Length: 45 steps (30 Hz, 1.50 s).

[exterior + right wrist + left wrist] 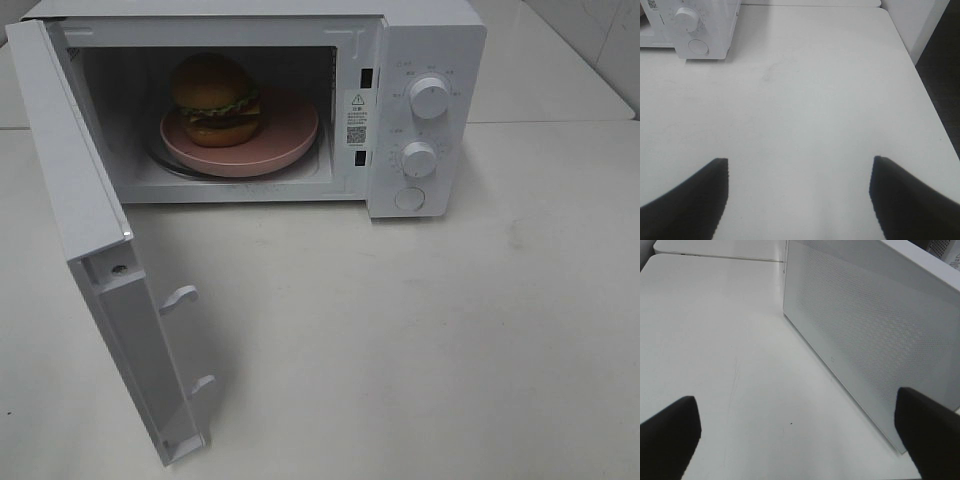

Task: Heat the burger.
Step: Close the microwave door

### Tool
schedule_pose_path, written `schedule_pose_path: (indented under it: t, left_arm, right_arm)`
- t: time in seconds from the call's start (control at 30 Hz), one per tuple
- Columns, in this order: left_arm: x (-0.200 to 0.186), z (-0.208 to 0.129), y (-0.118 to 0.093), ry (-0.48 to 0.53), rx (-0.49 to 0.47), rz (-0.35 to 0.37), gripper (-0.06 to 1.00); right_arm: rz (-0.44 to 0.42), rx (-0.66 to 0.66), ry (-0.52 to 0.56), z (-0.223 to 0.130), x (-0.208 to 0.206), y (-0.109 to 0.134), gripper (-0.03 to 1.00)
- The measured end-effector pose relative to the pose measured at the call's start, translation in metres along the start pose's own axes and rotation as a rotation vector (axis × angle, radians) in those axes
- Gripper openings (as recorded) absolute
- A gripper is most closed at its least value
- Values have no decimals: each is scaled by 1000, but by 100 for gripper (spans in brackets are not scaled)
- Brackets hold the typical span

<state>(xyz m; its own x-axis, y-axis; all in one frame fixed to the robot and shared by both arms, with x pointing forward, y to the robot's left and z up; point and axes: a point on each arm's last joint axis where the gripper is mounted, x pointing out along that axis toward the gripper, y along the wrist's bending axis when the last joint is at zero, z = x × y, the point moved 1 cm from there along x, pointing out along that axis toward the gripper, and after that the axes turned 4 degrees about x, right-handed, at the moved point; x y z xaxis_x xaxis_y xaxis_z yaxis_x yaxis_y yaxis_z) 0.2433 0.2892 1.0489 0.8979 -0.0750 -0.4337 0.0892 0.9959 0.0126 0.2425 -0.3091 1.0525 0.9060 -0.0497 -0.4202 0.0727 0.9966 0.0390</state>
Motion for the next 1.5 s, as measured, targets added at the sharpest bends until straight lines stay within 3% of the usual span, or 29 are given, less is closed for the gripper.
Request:
schedule_pose_path:
  t: [0.6, 0.8, 0.87, 0.9, 0.97, 1.0, 1.07, 1.1, 1.13, 1.2, 1.23, 1.3, 1.37, 1.5]
  left_arm:
    - [-1, 4, 0, -19, -2, -2, 97]
    - [6, 12, 2, 12, -11, 0, 90]
    - [11, 17, 3, 3, -18, 4, 80]
    - [11, 17, 3, 3, -18, 4, 80]
    - [14, 25, 4, -41, -22, 10, 66]
    - [14, 25, 4, -41, -22, 10, 66]
    - [22, 38, 7, -90, -29, 23, 50]
    - [22, 38, 7, -90, -29, 23, 50]
    - [25, 41, 8, -96, -31, 26, 38]
    - [31, 46, 10, -103, -35, 30, 33]
    - [34, 49, 11, -106, -37, 33, 21]
    - [37, 51, 11, -112, -38, 35, 17]
    - [51, 60, 15, -107, -46, 44, 0]
    - [66, 64, 18, -106, -49, 53, 0]
  right_arm:
    - [0, 0, 0, 0, 0, 0, 76]
    - [0, 0, 0, 0, 0, 0, 76]
    - [0, 0, 0, 0, 0, 0, 76]
    - [0, 0, 0, 0, 0, 0, 76]
    - [0, 0, 0, 0, 0, 0, 76]
    - [0, 0, 0, 0, 0, 0, 76]
    - [0, 0, 0, 0, 0, 0, 76]
    - [0, 0, 0, 0, 0, 0, 76]
    - [0, 0, 0, 0, 0, 0, 76]
    - [0, 0, 0, 0, 0, 0, 76]
    - [0, 0, 0, 0, 0, 0, 76]
    - [0, 0, 0, 0, 0, 0, 76]
    - [0, 0, 0, 0, 0, 0, 76]
    - [0, 0, 0, 0, 0, 0, 76]
